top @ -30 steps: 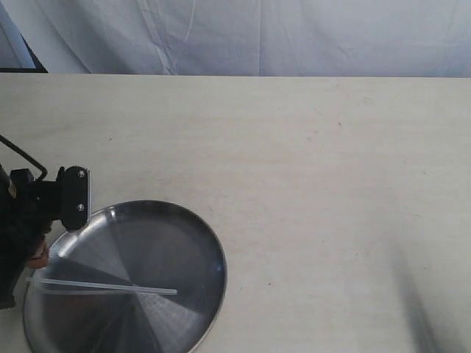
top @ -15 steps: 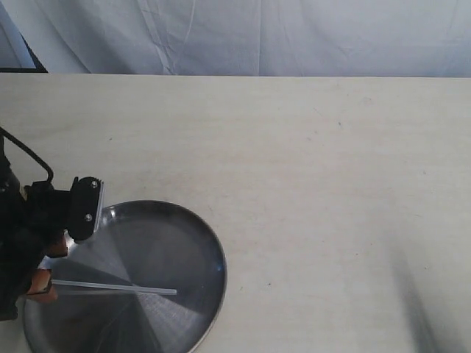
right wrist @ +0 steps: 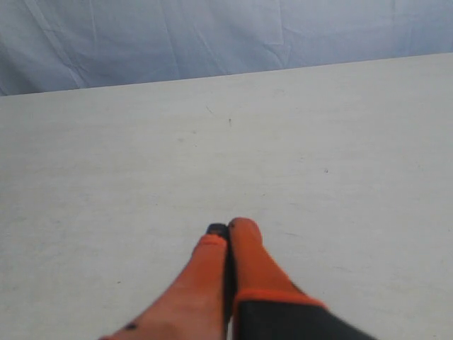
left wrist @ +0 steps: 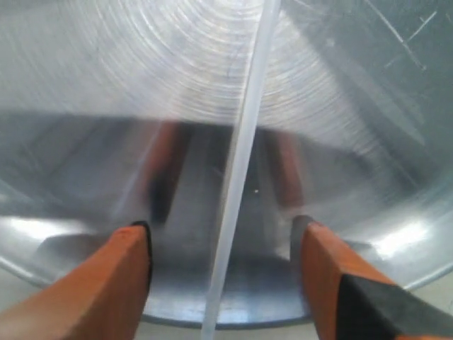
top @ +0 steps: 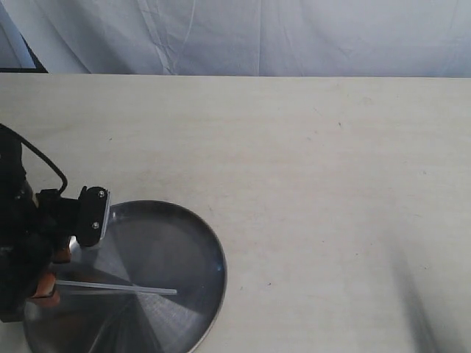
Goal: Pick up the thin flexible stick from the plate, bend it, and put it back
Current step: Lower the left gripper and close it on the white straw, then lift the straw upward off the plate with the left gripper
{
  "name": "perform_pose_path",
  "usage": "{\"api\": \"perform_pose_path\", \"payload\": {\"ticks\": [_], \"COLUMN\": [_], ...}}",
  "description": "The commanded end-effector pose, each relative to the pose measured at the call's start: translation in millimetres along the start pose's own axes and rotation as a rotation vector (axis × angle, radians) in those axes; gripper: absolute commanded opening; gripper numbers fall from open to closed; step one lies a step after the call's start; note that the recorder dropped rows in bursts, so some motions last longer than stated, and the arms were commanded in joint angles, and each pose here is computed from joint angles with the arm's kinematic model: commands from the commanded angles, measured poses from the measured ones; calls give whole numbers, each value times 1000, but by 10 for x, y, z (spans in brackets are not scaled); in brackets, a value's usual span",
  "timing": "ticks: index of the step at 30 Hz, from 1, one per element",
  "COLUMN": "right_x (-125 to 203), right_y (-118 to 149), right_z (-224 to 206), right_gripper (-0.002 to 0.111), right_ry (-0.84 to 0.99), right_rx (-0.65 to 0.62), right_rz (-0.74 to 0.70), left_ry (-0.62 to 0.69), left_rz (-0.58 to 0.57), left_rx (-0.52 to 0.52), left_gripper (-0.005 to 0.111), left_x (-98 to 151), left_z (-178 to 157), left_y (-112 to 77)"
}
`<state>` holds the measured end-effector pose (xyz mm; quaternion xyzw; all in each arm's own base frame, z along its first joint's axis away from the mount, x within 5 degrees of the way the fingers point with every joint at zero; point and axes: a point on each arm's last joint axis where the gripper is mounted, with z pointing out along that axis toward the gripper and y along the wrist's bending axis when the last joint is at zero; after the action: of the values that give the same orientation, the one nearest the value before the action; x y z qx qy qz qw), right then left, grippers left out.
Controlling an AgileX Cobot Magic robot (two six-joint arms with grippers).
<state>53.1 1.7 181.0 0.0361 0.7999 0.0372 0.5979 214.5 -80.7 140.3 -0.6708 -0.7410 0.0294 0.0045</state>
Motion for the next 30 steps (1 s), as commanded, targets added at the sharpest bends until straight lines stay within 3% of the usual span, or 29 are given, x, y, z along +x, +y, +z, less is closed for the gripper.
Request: {"api": "perform_pose_path", "payload": {"ticks": [1, 6, 16, 30], "right_x": [5, 5, 1, 1], "right_y": [-5, -5, -1, -1], "right_z": [1, 1, 1, 1], "right_gripper": [0, 0, 0, 0], "right_ry": [-11, -11, -14, -14], "right_rx": [6, 6, 2, 2], "right_rz": [-5, -5, 5, 5], "left_ry": [10, 13, 6, 10], "left_rz": [-2, -1, -6, 19], "left_rx": [25, 29, 20, 27], "left_gripper": [58, 58, 22, 0], "left_x": [-5, -5, -13, -63], "left_z": [71, 89, 104, 99], "left_y": [11, 15, 30, -7]}}
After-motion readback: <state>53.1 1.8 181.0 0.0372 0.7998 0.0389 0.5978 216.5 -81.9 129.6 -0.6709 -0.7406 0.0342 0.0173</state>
